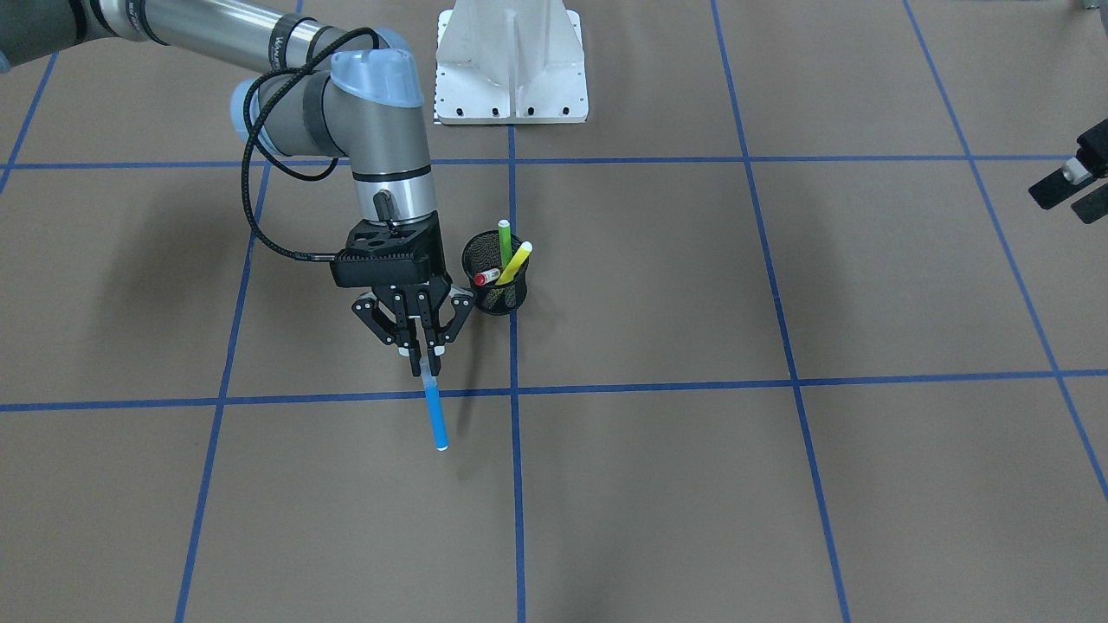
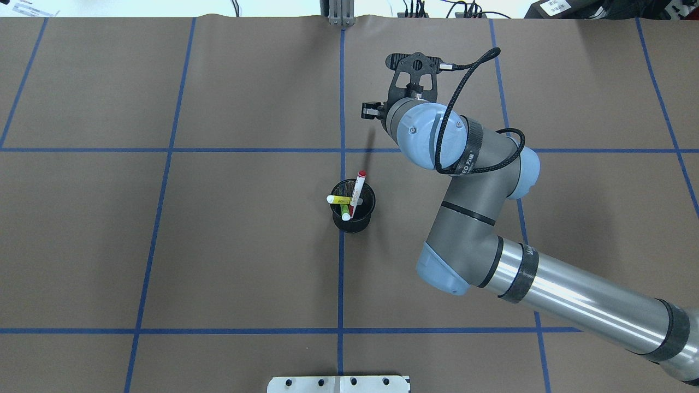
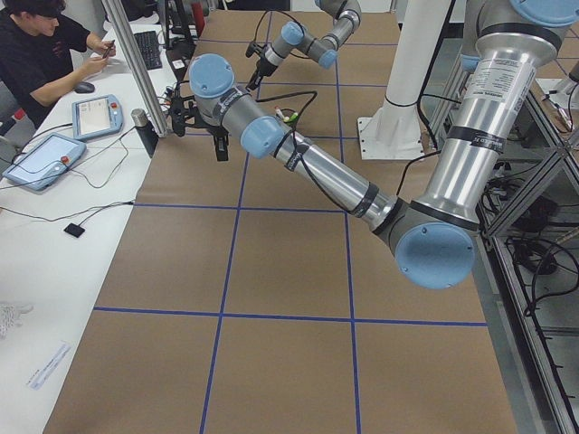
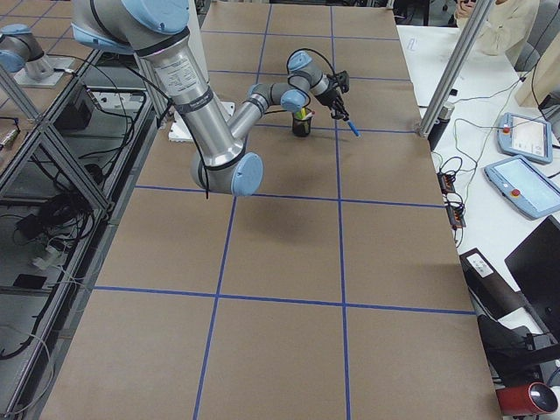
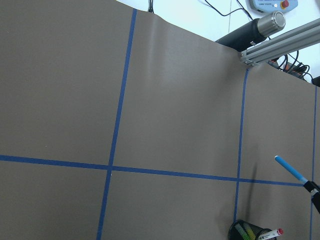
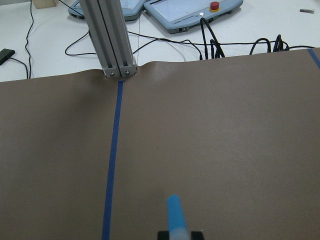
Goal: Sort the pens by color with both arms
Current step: 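Lower the blue highlighter onto the table beyond the cup and release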
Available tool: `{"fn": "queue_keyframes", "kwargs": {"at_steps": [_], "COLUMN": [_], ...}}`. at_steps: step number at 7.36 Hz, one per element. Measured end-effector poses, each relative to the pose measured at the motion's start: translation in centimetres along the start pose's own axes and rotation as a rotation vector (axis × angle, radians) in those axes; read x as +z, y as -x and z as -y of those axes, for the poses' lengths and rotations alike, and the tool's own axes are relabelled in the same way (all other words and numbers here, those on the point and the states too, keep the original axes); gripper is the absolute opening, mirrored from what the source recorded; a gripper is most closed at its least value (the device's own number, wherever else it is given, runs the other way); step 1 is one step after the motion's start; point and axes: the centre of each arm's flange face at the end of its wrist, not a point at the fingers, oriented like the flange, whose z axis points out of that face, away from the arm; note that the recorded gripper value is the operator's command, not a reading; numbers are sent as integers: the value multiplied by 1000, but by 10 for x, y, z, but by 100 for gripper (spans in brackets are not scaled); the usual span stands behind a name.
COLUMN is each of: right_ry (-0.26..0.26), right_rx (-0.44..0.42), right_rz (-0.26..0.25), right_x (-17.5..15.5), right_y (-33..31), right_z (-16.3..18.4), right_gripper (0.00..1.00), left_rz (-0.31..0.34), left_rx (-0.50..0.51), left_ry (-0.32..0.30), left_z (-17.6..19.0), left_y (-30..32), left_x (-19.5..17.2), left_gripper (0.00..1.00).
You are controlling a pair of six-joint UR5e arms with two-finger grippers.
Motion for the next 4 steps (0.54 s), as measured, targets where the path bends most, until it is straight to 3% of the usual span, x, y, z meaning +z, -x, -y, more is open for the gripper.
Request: {"fn": "queue_keyframes", "kwargs": {"at_steps": [1, 3, 4], "right_ry": [-4, 1, 7], "right_rx": [0, -11, -23], "right_rz": [7, 13, 17], "right_x": [5, 9, 8], "right_y": [0, 1, 1], "right_z": [-3, -6, -7], "right_gripper": [13, 69, 85], "left_rz": [-2, 0, 5], "left_rx": [-6, -11, -12], "left_ry": [2, 1, -5], "left_z": [1, 2, 2], "left_y": [-5, -7, -10], "left_x": [2, 3, 5], "left_gripper": [100, 100, 100]}}
